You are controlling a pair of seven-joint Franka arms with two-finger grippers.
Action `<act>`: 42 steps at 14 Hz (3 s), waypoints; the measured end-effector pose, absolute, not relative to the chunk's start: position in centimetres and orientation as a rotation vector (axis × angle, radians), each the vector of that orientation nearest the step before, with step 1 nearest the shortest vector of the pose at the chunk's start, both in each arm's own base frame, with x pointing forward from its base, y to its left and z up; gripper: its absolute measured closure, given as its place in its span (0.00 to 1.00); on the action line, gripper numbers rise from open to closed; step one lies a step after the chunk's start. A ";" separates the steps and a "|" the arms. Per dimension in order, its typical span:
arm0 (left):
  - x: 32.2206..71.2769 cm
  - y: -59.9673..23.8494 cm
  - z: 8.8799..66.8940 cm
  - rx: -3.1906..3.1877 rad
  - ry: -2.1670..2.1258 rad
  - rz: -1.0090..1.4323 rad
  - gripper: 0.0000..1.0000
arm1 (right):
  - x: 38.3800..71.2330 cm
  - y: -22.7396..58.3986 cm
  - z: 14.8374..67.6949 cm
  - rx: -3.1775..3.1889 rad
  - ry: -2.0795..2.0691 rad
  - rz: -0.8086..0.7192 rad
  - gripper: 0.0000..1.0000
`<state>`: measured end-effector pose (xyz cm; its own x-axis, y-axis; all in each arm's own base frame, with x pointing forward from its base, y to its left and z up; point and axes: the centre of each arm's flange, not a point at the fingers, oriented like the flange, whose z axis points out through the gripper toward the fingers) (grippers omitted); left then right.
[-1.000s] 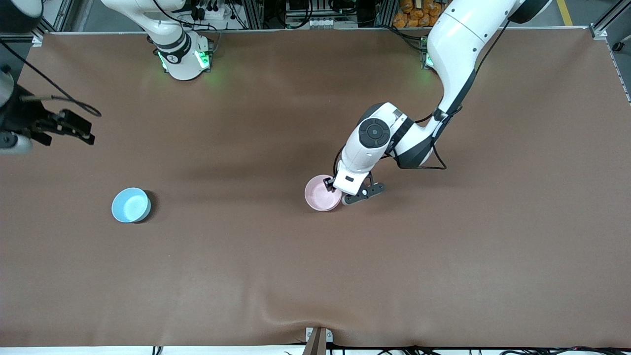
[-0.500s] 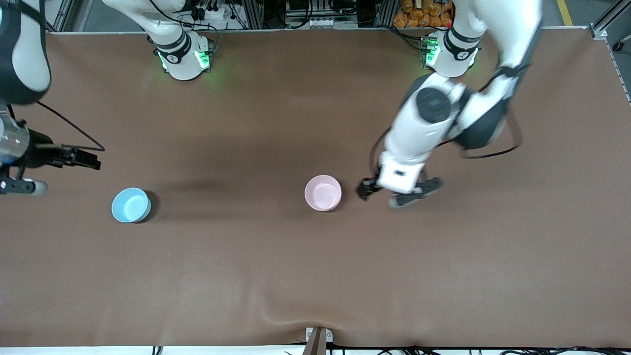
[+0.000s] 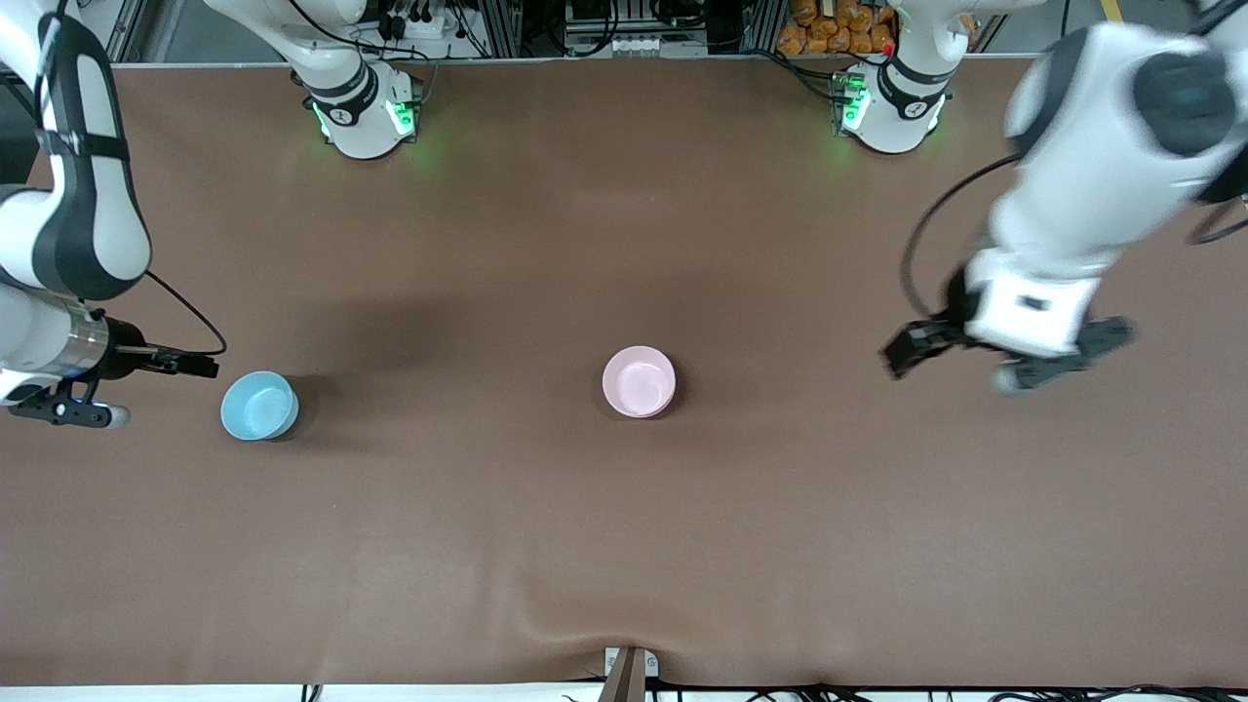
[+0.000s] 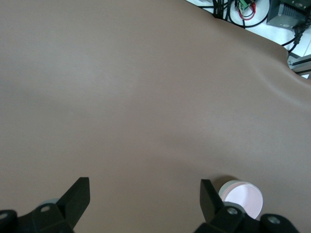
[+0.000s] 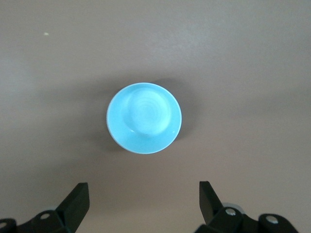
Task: Stack pink and blue bowls on white bowl
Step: 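Raise the left gripper away while the right gripper grasps the blue bowl, then carry the blue bowl with the right gripper over the pink bowl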
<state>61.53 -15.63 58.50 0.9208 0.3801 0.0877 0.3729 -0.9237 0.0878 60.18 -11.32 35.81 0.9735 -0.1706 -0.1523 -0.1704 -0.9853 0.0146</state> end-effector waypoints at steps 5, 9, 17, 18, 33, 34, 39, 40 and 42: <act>59.5 -7.5 64.4 3.032 0.467 0.185 0.00 | 59.3 -15.7 27.4 3.116 -0.124 -0.183 0.00; 57.3 -4.9 67.8 3.011 0.411 0.218 0.00 | 59.2 -16.1 23.9 3.124 -0.124 -0.176 0.24; 54.6 -0.7 68.8 3.052 0.284 0.137 0.00 | 59.6 -15.5 21.3 3.124 -0.112 -0.145 0.57; 54.0 -0.5 68.7 3.053 0.270 0.130 0.00 | 59.6 -15.5 21.3 3.125 -0.115 -0.142 0.64; 53.6 -0.5 66.3 3.072 0.177 0.042 0.00 | 64.3 -1.3 31.9 3.246 -0.447 -0.280 0.98; 53.7 -0.6 66.2 3.072 0.175 0.038 0.00 | 64.7 1.3 33.0 3.254 -0.507 -0.275 0.98; 54.1 -0.8 66.0 3.072 0.171 0.053 0.00 | 64.0 15.9 35.4 3.225 -0.758 -0.277 0.98; 54.2 -0.9 65.9 3.072 0.169 0.056 0.00 | 63.6 18.1 35.8 3.220 -0.799 -0.283 0.98; 54.3 -1.1 65.8 3.073 0.165 0.055 0.00 | 62.6 22.5 36.6 3.218 -0.880 -0.273 0.98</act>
